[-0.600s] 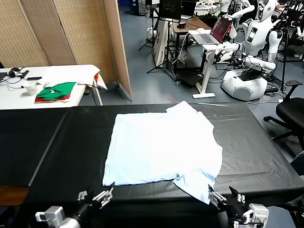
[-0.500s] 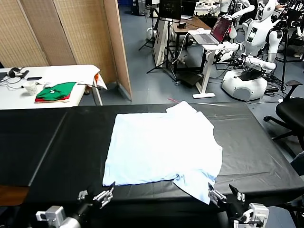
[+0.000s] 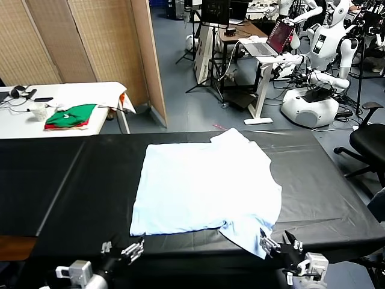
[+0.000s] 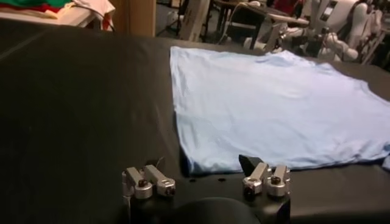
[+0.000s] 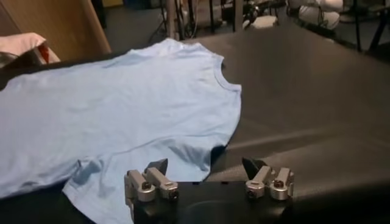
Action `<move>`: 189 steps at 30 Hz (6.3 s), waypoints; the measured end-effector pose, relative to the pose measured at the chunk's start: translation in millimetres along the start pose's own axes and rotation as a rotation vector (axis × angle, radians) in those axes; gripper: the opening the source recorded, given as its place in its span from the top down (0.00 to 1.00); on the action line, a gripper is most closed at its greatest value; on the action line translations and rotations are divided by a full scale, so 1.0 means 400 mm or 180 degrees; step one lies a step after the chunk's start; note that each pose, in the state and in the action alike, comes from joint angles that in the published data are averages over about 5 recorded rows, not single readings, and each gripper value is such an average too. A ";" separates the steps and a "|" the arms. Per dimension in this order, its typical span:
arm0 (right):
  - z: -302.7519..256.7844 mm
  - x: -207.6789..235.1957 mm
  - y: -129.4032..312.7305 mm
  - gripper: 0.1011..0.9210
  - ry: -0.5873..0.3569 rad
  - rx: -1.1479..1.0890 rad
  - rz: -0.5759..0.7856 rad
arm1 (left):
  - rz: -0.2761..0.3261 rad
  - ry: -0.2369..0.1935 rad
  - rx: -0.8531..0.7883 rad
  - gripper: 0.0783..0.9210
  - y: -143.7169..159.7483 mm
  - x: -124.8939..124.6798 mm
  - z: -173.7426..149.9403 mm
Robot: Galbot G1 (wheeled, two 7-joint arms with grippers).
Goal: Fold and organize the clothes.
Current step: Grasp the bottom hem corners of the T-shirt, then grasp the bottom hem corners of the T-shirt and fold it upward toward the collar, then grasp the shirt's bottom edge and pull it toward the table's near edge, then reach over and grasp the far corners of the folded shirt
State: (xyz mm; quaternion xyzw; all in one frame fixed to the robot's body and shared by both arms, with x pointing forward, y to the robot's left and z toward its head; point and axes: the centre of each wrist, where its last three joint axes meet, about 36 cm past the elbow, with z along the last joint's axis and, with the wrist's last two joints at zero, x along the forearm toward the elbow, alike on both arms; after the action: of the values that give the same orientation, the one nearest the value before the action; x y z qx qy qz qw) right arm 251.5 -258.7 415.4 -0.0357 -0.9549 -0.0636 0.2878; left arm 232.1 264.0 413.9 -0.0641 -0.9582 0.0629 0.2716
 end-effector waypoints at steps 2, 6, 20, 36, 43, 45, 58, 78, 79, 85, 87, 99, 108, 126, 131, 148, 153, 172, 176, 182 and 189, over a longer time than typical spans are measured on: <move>0.005 -0.003 0.000 0.58 0.0014 -0.0001 -0.0001 | -0.0012 0.0005 0.0000 0.41 0.001 -0.006 0.005; 0.010 -0.005 0.005 0.86 0.0032 0.0003 -0.0032 | -0.0033 0.0004 0.0002 0.71 0.007 -0.016 0.009; -0.007 0.085 0.039 0.95 -0.0010 0.0023 -0.0067 | -0.0103 0.0034 -0.0050 0.92 0.002 0.009 0.012; -0.049 0.158 0.060 0.95 -0.0183 -0.0055 -0.0320 | -0.0336 -0.0064 -0.0213 0.92 0.004 0.115 -0.034; -0.078 0.075 0.035 0.95 -0.0568 -0.0113 -0.0449 | -0.0382 -0.0259 -0.0161 0.92 0.002 0.115 -0.055; -0.082 0.039 0.030 0.95 -0.0631 -0.0098 -0.0457 | -0.0371 -0.0343 -0.0148 0.92 0.003 0.102 -0.059; -0.120 -0.198 0.034 0.95 -0.0846 0.0096 -0.0477 | -0.0405 -0.0896 -0.0172 0.92 0.047 -0.068 -0.082; -0.137 -0.365 0.058 0.95 -0.0794 0.0370 -0.0518 | -0.0474 -0.0801 -0.0378 0.92 0.144 -0.266 -0.103; -0.137 -0.365 0.057 0.95 -0.0783 0.0361 -0.0523 | -0.0467 -0.0794 -0.0386 0.92 0.145 -0.273 -0.105; -0.144 -0.340 0.048 0.77 -0.0694 0.0325 -0.0560 | -0.0402 -0.0773 -0.0412 0.91 0.130 -0.304 -0.117; -0.149 -0.319 0.043 0.61 -0.0676 0.0340 -0.0565 | -0.0384 -0.0757 -0.0417 0.85 0.123 -0.308 -0.121; -0.145 -0.183 0.005 0.02 -0.0650 0.0421 -0.0541 | -0.0452 -0.0685 -0.0482 0.06 0.121 -0.273 -0.101; -0.104 -0.143 -0.004 0.15 -0.0536 0.0398 -0.0531 | -0.0426 -0.0509 -0.0390 0.02 0.107 -0.233 -0.046; -0.070 -0.142 -0.009 0.91 -0.0350 0.0438 -0.0468 | -0.0351 -0.0405 -0.0300 0.79 0.098 -0.204 -0.038; -0.078 -0.108 -0.014 0.95 -0.0269 0.0422 -0.0397 | -0.0351 -0.0388 -0.0344 0.91 0.099 -0.198 -0.036; -0.075 0.015 0.032 0.95 0.0081 0.0592 -0.0380 | -0.0646 -0.0292 -0.0827 0.92 0.103 -0.083 -0.047; -0.081 0.037 0.042 0.95 0.0081 0.0602 -0.0447 | -0.0727 -0.0208 -0.0912 0.92 0.096 -0.033 -0.030; -0.170 0.107 0.043 0.02 -0.0227 0.0597 -0.0684 | -0.0941 0.0184 -0.0921 0.06 0.090 0.069 -0.024; -0.205 0.064 0.041 0.02 -0.0399 0.0617 -0.0732 | -0.0765 0.0022 -0.0825 0.02 0.102 0.077 -0.062; -0.271 -0.067 0.041 0.02 -0.0443 0.0620 -0.0731 | -0.0607 -0.0211 -0.0596 0.02 0.138 0.035 -0.146; -0.341 -0.231 0.062 0.02 -0.0305 0.0603 -0.0834 | -0.0418 -0.0264 -0.0207 0.02 0.166 -0.092 -0.261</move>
State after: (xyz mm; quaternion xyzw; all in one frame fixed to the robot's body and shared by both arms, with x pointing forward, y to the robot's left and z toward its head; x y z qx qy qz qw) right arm 405.3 -256.3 479.6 0.1133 -0.9658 -0.0085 0.2332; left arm 324.0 332.4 472.8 -0.0072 -0.9723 0.0164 0.2331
